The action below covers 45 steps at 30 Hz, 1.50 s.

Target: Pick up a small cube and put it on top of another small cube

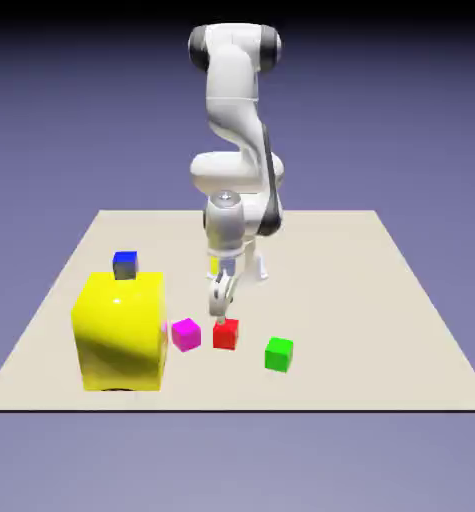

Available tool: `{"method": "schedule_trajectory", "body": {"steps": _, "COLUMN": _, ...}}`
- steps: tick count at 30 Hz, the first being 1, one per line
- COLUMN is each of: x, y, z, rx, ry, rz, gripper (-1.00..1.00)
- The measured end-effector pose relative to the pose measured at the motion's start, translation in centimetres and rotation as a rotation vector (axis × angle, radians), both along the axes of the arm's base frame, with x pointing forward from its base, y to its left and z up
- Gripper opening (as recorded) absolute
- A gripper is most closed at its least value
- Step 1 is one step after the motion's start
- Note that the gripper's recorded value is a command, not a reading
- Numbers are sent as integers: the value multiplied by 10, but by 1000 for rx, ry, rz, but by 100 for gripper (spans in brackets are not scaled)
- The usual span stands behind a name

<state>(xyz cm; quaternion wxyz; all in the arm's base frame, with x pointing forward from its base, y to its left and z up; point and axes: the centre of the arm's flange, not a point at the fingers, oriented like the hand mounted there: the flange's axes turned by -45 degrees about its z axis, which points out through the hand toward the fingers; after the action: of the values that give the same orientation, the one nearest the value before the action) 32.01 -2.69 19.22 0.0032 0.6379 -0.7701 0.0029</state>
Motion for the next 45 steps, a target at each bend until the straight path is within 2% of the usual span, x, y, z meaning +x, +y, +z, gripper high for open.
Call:
{"method": "schedule_trajectory", "body": {"steps": 8, "x": -1, "y": 0, "z": -62, "rx": 2, "ry": 0, "rz": 0, "gripper": 0}}
{"method": "schedule_trajectory", "body": {"steps": 9, "x": -1, "y": 0, "z": -63, "rx": 2, "ry": 0, "rz": 0, "gripper": -100}}
{"method": "schedule_trajectory", "body": {"steps": 22, "x": -1, "y": 0, "z": 7, "rx": 2, "ry": -1, "rz": 0, "gripper": -100}}
{"method": "schedule_trajectory", "body": {"steps": 23, "x": 3, "y": 13, "z": 11, "rx": -12, "ry": -18, "rz": 94, "gripper": -100}}
{"method": "schedule_trajectory", "body": {"steps": 29, "x": 53, "y": -13, "z": 71, "rx": -86, "ry": -39, "rz": 356, "gripper": -100}}
{"method": "schedule_trajectory", "body": {"steps": 37, "x": 72, "y": -119, "z": 170, "rx": -101, "ry": 5, "rz": 368, "gripper": -100}}
{"method": "schedule_trajectory", "body": {"steps": 45, "x": 24, "y": -222, "z": 267, "rx": 3, "ry": -2, "rz": 260, "gripper": -100}}
